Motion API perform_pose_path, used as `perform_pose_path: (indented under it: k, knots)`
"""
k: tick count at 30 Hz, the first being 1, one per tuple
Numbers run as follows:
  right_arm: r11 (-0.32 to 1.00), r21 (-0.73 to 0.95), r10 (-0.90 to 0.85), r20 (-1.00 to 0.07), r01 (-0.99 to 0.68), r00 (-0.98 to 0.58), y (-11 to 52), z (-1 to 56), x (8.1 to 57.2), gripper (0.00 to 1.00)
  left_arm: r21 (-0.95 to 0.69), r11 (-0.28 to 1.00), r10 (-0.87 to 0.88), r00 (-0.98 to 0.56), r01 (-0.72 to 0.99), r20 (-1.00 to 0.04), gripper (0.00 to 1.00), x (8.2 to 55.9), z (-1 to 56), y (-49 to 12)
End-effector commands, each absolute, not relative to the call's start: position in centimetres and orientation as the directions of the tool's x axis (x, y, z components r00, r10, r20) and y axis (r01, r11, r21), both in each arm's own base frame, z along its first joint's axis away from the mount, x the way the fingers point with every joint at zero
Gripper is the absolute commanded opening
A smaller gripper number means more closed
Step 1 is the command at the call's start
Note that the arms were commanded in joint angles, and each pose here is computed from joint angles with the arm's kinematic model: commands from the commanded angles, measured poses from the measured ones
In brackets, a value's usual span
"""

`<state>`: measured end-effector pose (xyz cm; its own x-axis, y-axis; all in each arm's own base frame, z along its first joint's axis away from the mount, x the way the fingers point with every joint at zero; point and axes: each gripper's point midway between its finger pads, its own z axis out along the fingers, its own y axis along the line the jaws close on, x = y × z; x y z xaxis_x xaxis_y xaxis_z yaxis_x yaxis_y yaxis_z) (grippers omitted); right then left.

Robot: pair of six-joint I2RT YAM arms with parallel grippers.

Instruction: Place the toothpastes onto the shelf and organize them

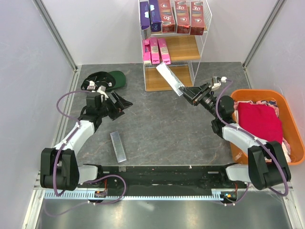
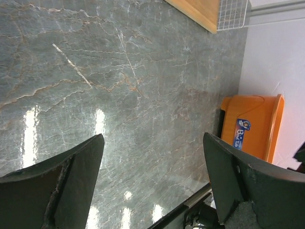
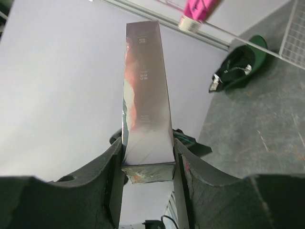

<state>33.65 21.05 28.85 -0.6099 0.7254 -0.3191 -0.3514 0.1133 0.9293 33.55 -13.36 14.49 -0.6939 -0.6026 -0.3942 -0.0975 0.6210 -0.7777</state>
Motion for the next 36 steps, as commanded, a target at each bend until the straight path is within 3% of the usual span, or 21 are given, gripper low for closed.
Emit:
perform_pose_path:
  k: [1, 11, 24, 36]
  knots:
    - [0.033, 0.857, 0.765, -0.353, -0.515, -0.538, 20.4, 35.5, 34.1, 0.25, -0.75, 0.66, -0.568, -0.683, -0.044, -0.46, 0.91, 34.6, 15.6, -13.6]
    - [0.014, 0.839, 0.836, -0.308, -0.544, -0.454, 20.0, 39.1, 39.8, 0.24, -0.742, 0.668, -0.552, -0.701, -0.048, -0.451, 0.91, 34.8, 14.9, -14.2]
    - [0.152, 0.91, 0.89, -0.296, -0.387, -0.347, 19.6, 36.8, 49.5, 0.23, -0.727, 0.684, -0.542, -0.705, -0.053, -0.458, 0.91, 34.8, 14.9, -14.0]
    - [0.171, 0.931, 0.927, -0.263, -0.323, -0.267, 18.8, 35.7, 52.9, 0.23, -0.721, 0.691, -0.534, -0.71, -0.054, -0.459, 0.91, 34.8, 14.8, -14.0]
